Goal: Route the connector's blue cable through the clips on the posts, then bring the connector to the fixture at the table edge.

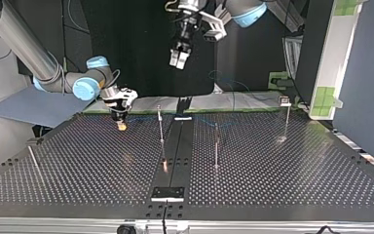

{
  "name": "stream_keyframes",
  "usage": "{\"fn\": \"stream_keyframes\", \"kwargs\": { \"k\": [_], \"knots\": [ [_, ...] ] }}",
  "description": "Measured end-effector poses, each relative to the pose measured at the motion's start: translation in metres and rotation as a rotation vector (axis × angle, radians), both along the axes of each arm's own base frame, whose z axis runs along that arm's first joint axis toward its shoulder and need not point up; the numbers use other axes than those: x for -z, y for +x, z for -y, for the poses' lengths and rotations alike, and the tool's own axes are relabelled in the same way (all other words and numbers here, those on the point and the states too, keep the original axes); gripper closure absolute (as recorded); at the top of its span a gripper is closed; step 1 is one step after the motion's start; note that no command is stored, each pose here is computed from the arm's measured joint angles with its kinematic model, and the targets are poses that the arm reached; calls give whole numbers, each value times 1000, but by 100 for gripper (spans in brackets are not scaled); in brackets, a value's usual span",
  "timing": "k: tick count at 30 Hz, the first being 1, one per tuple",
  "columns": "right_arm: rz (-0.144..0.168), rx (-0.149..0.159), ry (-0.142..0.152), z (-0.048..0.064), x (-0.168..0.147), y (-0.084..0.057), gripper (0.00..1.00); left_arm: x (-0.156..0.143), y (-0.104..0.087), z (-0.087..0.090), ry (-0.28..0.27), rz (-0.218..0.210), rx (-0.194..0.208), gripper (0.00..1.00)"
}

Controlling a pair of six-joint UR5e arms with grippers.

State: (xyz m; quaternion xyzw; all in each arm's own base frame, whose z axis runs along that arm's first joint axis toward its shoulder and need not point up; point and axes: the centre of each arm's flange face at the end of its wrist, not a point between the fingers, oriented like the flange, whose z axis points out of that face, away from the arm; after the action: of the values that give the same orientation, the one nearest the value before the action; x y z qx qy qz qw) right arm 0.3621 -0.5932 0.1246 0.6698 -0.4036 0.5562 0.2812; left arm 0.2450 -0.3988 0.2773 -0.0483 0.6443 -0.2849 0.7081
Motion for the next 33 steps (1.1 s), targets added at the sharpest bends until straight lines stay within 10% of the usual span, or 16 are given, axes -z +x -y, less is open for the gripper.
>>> {"fn": "stream_keyframes", "kwargs": {
  "k": [15,33],
  "knots": [
    [-2,0,5,-1,0,0,100,1,-19,-42,-8,15,-34,0],
    [-8,8,18,0,1,-4,100,93,-40,-76,163,-118,-29,0]
  ]
}}
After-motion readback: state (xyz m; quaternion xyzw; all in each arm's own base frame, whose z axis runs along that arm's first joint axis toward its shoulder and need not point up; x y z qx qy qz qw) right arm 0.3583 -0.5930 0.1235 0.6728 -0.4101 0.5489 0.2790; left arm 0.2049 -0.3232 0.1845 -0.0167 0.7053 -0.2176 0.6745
